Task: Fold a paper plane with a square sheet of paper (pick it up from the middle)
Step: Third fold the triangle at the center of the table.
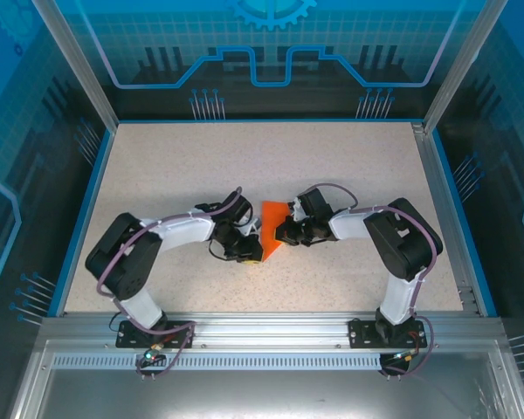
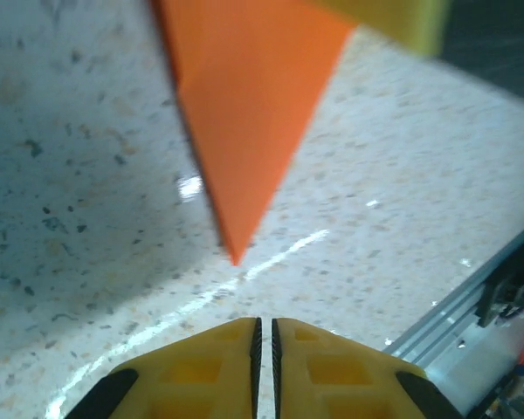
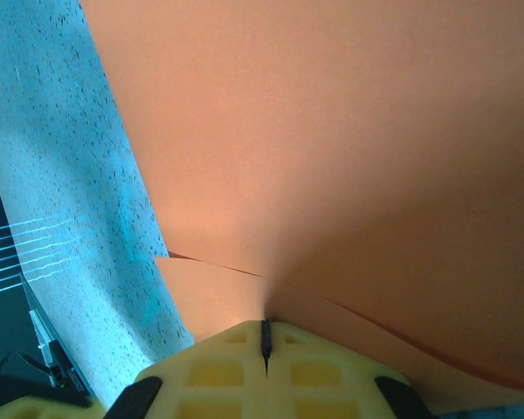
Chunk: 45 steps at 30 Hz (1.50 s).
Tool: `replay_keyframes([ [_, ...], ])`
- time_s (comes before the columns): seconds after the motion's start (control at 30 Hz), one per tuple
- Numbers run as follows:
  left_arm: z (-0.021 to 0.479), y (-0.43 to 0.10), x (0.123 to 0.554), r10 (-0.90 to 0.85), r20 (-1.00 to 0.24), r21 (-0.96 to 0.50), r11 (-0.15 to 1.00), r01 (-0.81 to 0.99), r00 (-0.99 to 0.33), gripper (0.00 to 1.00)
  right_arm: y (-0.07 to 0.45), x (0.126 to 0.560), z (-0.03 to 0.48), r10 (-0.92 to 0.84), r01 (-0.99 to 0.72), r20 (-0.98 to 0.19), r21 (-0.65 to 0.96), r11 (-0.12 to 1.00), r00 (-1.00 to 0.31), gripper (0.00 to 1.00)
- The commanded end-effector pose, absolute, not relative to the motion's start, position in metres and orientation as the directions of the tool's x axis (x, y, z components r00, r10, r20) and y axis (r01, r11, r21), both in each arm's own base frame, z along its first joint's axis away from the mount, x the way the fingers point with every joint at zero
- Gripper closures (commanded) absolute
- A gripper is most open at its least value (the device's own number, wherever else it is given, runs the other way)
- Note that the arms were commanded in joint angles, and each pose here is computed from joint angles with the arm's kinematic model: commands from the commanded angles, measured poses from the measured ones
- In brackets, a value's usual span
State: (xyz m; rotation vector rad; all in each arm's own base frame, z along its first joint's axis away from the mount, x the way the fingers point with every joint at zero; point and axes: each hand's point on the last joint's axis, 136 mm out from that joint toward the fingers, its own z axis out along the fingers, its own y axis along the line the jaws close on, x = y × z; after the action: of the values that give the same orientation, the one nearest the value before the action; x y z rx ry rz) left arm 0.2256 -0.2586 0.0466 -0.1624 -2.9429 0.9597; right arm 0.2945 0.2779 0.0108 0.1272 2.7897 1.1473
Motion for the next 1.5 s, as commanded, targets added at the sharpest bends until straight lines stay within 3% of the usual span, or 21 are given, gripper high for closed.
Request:
replay_keyframes([
  [0.0, 0.07, -0.269, 0.241, 0.068, -0.074, -0.634, 0.767, 0.099, -0.995, 0.83, 0.257, 0.282, -0.019, 0.163, 0.11, -0.035, 0.602, 0.791, -0.986, 0.98],
  [0.3, 0.054, -0.296, 0.265, 0.032, -0.038, -0.691, 0.721, 0.049, -0.999, 0.81, 0.26, 0.285, -0.015, 0.167, 0.111, -0.035, 0.616, 0.78, -0.985, 0.97],
  [0.53, 0.015, -0.289, 0.263, 0.022, 0.023, -0.631, 0.776, 0.003, -0.999, 0.83, 0.266, 0.289, -0.006, 0.158, 0.094, -0.044, 0.641, 0.762, -0.987, 0.97],
  [0.67, -0.004, -0.27, 0.252, 0.021, 0.058, -0.546, 0.838, -0.014, -0.998, 0.89, 0.272, 0.299, 0.011, 0.151, 0.055, -0.088, 0.666, 0.744, -0.985, 0.96],
  [0.97, -0.012, -0.261, 0.244, 0.022, 0.064, -0.526, 0.851, -0.015, -0.998, 0.91, 0.284, 0.3, 0.053, 0.141, -0.048, -0.183, 0.758, 0.65, -0.973, 0.99],
  [1.47, -0.011, -0.259, 0.246, 0.017, 0.054, -0.513, 0.858, -0.013, -0.998, 0.92, 0.266, 0.281, -0.012, 0.187, 0.066, -0.101, 0.694, 0.717, -0.977, 1.0],
])
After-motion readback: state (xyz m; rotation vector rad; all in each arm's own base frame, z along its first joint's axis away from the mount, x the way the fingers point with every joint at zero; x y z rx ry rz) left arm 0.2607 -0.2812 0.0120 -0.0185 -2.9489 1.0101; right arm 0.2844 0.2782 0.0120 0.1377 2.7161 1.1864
